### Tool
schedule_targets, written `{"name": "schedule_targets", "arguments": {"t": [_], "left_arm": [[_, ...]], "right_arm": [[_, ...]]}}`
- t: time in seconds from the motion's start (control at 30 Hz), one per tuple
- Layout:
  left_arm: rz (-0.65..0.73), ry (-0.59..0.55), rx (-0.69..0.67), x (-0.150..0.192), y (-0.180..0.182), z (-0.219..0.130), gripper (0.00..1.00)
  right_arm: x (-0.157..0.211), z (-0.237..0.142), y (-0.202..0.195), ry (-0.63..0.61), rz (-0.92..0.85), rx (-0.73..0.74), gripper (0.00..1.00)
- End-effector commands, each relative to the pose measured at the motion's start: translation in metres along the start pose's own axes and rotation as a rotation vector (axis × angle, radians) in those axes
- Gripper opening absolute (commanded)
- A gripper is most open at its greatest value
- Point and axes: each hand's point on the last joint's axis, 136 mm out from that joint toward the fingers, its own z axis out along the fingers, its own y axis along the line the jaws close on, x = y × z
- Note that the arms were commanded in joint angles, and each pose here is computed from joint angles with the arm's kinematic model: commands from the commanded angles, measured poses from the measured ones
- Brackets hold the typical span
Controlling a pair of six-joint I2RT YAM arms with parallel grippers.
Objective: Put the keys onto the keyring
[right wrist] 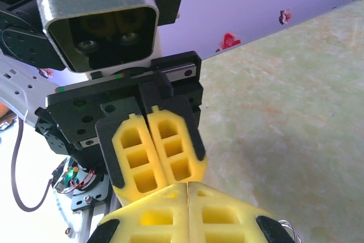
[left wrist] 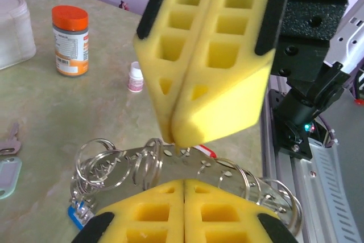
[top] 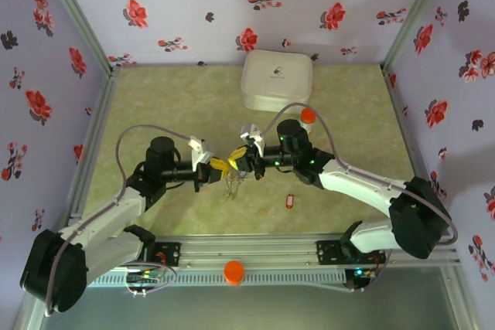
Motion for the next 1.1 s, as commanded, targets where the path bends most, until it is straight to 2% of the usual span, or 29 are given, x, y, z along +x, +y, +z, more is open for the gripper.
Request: {"name": "schedule_targets", "arguments": {"t": [0.0, 0.37, 0.87, 1.07], "left_arm": [[0.048, -0.042, -0.011, -0.013, 0.003, 0.002, 0.09], [0.019, -0.056, 0.075, -0.009, -0.009, 0.005, 0.28], [0.025, -0.106, 0.046, -0.013, -0.007, 0.002, 0.26], [0.009, -0.119, 0.078, -0.015, -0.009, 0.006, 0.20]], "right_arm": [[-0.017, -0.002, 0.011, -0.051, -0.022, -0.050, 0.00], [-0.012, 0.003, 0.012, -0.040, -0.018, -0.059, 0.00], [0.002, 0.003, 0.017, -0.018, -0.003, -0.092, 0.00], [-0.009, 0.006, 0.019, -0.064, 0.002, -0.115, 0.00]]}}
